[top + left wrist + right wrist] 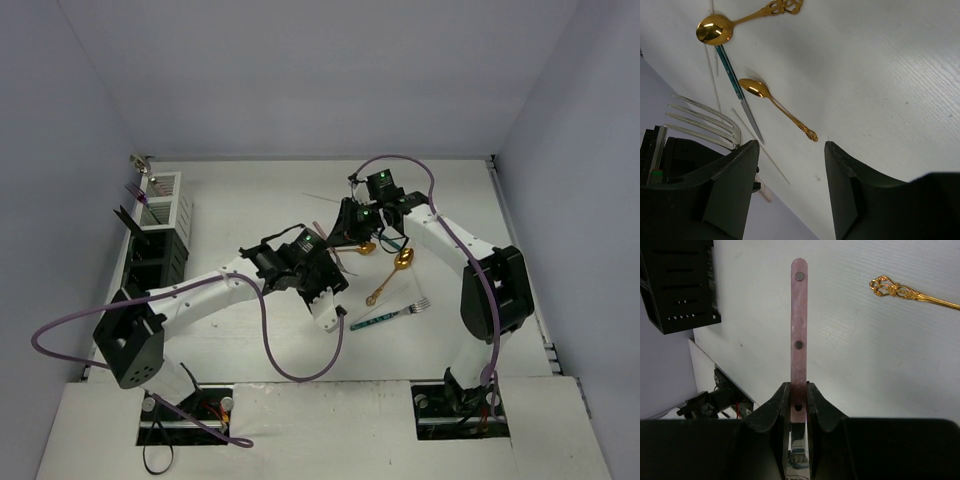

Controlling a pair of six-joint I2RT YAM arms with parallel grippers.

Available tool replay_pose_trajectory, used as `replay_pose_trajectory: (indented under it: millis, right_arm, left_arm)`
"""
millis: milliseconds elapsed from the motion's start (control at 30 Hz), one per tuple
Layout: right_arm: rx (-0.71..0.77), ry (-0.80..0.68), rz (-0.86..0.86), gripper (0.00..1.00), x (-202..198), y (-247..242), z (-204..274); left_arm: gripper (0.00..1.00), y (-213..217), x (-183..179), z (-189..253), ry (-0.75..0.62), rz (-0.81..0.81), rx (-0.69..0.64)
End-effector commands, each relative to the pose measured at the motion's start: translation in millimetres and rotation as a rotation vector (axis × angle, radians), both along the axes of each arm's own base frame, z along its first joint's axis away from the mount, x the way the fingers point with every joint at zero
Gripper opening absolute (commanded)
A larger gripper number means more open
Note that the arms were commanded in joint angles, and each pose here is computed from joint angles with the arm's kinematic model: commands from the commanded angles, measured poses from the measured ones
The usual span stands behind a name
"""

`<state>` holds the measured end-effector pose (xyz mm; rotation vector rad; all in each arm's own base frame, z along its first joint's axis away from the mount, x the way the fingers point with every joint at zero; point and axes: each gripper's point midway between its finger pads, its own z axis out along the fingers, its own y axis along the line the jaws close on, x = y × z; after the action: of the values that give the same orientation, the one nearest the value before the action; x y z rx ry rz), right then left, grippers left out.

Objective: Sort the eating utensils into containers

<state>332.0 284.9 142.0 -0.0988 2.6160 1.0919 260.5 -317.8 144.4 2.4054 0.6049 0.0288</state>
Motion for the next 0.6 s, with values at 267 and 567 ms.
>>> replay_pose_trajectory:
  millis: [267, 567]
  right_arm:
    - [0.074, -0.076, -0.029, 0.00, 6.6, -10.3, 35.6]
    - [0.081, -0.047, -0.019, 0.00, -4.4, 6.0, 36.0]
  left_arm:
    - [0.51, 27.9, 4.2, 56.2, -0.110, 0.034, -0.127]
    - [0.51, -6.1, 37.9, 69.9, -0.154, 0.071, -0.235]
